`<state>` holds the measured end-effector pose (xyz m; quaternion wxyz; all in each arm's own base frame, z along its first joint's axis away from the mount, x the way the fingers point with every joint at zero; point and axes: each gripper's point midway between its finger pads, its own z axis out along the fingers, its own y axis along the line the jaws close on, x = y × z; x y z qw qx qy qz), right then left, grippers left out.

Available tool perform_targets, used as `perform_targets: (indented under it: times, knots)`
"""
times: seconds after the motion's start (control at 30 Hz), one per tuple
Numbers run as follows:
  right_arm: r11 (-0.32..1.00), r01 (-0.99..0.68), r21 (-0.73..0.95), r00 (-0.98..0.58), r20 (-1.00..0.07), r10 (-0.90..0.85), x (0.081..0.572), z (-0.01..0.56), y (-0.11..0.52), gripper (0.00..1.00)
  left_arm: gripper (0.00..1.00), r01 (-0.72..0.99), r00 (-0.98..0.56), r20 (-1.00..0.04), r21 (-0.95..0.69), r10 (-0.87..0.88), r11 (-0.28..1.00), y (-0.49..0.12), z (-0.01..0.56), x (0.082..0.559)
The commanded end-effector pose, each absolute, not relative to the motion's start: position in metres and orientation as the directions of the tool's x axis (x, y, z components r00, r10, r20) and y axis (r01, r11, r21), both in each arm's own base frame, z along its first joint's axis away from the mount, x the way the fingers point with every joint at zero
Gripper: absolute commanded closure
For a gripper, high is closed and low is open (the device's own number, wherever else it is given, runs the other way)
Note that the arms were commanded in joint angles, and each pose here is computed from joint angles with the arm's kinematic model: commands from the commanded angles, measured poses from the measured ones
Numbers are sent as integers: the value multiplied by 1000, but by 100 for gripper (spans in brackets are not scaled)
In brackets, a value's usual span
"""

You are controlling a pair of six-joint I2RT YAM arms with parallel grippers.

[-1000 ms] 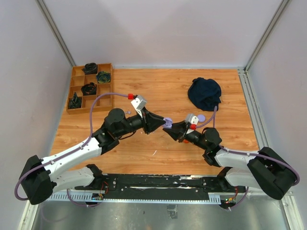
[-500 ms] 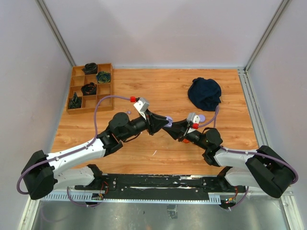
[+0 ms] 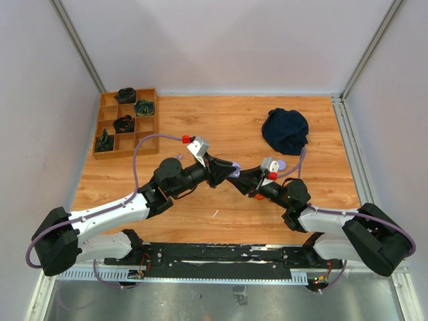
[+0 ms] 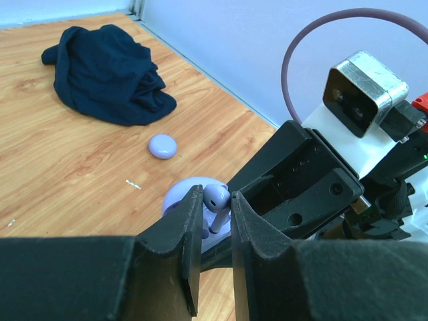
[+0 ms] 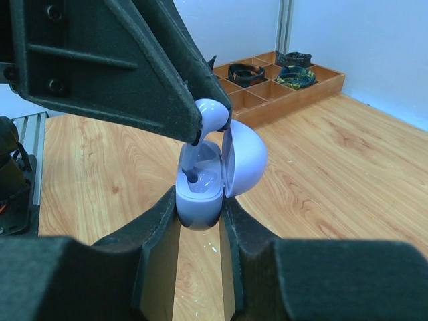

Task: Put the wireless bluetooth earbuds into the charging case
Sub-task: Place the earbud in the charging case.

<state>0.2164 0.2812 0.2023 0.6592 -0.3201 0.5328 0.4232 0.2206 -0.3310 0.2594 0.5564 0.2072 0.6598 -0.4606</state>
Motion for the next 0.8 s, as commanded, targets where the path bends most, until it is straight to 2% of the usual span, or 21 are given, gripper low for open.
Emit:
perform_targets:
  times: [0.0, 0.4, 0.77]
  knots:
    - [423, -906, -16, 146, -949, 278, 214, 231, 284, 95, 80, 792, -272, -929, -365, -252, 490, -332, 259, 219]
    - [429, -903, -25, 158, -948, 277, 214, 233, 283, 95, 78, 780, -278, -930, -365, -240, 509, -327, 248, 218]
    - [431, -902, -34, 163, -950, 266, 214, 230, 282, 95, 64, 785, -298, -913, -400, -277, 473, -324, 261, 209]
